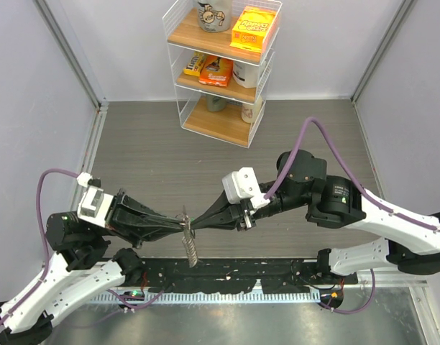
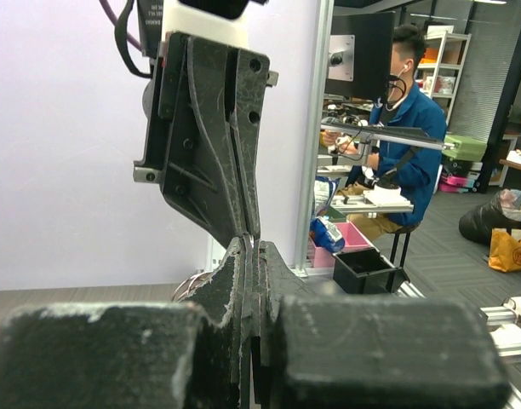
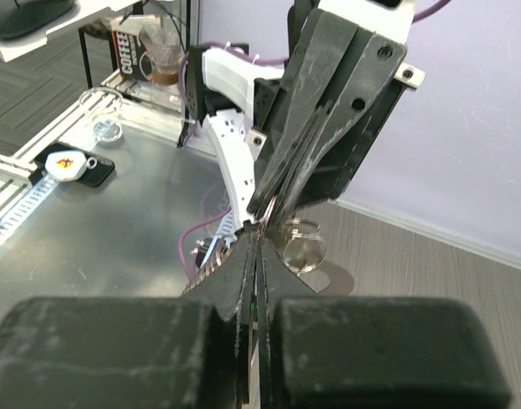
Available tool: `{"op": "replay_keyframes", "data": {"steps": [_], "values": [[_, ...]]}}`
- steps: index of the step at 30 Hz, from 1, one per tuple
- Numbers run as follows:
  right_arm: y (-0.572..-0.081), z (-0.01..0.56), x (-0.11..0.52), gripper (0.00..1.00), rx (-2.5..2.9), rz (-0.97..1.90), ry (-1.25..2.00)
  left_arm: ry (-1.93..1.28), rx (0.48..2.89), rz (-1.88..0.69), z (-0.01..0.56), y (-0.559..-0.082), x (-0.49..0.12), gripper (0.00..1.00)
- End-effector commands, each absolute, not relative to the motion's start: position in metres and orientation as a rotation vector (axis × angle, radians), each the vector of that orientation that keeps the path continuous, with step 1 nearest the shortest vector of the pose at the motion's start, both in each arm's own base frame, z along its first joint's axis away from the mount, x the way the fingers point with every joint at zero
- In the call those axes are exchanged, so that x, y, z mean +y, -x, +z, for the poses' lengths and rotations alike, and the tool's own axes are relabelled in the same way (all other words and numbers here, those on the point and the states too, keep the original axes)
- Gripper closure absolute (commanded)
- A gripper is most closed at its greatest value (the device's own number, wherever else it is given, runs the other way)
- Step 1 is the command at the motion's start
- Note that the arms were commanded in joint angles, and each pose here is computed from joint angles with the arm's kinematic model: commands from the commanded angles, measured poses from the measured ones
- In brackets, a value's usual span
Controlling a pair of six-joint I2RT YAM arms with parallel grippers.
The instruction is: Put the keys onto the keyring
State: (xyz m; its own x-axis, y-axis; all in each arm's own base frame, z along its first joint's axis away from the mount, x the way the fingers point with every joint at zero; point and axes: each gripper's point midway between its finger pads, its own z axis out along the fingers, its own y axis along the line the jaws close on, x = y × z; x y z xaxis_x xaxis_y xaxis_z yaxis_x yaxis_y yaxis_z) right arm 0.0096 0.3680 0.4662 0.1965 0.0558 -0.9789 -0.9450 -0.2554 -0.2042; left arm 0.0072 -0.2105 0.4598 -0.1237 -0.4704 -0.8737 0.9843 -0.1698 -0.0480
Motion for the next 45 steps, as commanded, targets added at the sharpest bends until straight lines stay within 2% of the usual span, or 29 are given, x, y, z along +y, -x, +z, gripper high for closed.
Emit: {"op": "replay_keyframes", "data": {"steps": [1, 6, 10, 12, 14, 17, 25, 45], "values": [[0.0, 0.476, 0.36, 0.95, 0.832, 1.301, 1.428, -0.838, 0.705, -1.555, 0.483, -0.002, -0.198, 1.0], [-0.001, 0.469, 0.361, 0.94, 0.822, 1.304, 1.402, -0.83, 0.697, -1.553, 0.485, -0.002, -0.197, 1.0], [-0.003, 0.461, 0.364, 0.87, 0.839, 1.302, 1.397, -0.824, 0.701, -1.556, 0.486, -0.004, -0.198, 1.0], [-0.006, 0.462, 0.364, 0.73, 0.848, 1.287, 1.383, -0.824, 0.7, -1.557, 0.486, -0.004, -0.199, 1.0], [-0.01, 0.467, 0.361, 0.65, 0.849, 1.271, 1.36, -0.825, 0.702, -1.557, 0.486, -0.005, -0.199, 1.0], [-0.013, 0.476, 0.356, 0.6, 0.839, 1.247, 1.329, -0.824, 0.705, -1.558, 0.485, -0.005, -0.199, 1.0], [-0.017, 0.485, 0.359, 0.59, 0.851, 1.239, 1.31, -0.82, 0.695, -1.565, 0.485, -0.004, -0.198, 1.0], [-0.013, 0.496, 0.373, 0.65, 0.839, 1.307, 1.29, -0.817, 0.69, -1.566, 0.483, -0.003, -0.197, 1.0]]}}
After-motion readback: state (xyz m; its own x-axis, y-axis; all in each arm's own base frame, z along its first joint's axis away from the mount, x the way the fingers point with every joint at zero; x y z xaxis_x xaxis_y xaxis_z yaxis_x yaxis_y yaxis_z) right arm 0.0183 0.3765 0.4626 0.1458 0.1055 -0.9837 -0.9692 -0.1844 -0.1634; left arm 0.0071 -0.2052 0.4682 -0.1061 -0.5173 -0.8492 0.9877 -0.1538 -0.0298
